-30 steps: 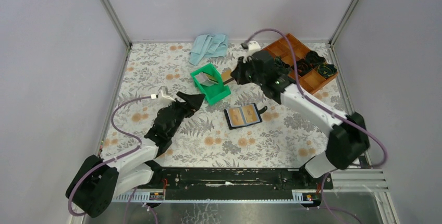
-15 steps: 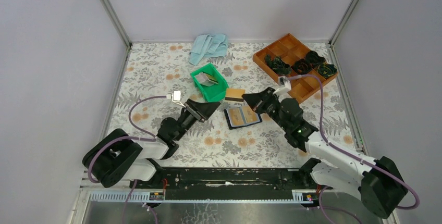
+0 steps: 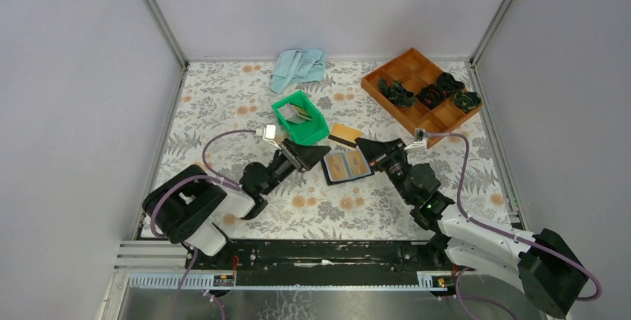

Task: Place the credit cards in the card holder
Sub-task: Pick up the credit card from the storage box.

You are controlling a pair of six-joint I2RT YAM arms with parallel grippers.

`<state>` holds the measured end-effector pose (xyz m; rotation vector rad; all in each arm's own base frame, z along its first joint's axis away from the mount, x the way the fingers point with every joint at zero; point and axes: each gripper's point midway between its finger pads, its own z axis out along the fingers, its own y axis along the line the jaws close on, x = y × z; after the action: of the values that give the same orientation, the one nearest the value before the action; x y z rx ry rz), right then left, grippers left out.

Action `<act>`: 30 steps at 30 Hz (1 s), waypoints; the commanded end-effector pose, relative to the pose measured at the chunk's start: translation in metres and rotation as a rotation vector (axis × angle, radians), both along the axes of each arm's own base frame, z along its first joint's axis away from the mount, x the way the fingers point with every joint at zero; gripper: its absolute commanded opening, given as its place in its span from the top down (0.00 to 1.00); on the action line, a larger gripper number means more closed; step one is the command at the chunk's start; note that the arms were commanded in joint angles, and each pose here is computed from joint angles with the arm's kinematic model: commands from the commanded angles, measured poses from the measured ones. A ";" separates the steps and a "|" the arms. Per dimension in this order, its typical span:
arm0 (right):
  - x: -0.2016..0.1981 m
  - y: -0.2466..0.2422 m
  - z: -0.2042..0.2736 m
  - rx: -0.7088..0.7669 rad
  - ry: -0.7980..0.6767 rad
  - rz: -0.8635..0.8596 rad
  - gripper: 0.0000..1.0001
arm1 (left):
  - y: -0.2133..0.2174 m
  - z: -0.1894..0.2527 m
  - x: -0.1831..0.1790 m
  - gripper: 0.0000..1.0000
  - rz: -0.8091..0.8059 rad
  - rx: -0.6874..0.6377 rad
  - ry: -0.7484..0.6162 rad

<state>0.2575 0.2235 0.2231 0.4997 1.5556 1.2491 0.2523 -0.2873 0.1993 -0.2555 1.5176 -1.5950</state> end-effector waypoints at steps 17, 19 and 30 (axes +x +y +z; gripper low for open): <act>-0.004 0.002 0.026 0.184 -0.054 -0.038 1.00 | -0.026 0.030 0.019 0.44 -0.039 -0.093 -0.063; -0.006 0.003 0.025 0.190 -0.051 -0.039 1.00 | -0.027 0.032 0.021 0.46 -0.036 -0.098 -0.068; -0.008 0.006 0.016 0.199 -0.034 -0.051 1.00 | -0.026 0.036 0.024 0.77 -0.021 -0.109 -0.073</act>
<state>0.2476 0.2361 0.2202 0.5856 1.4885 1.3405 0.2779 -0.3144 0.2141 -0.2623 1.4799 -1.6590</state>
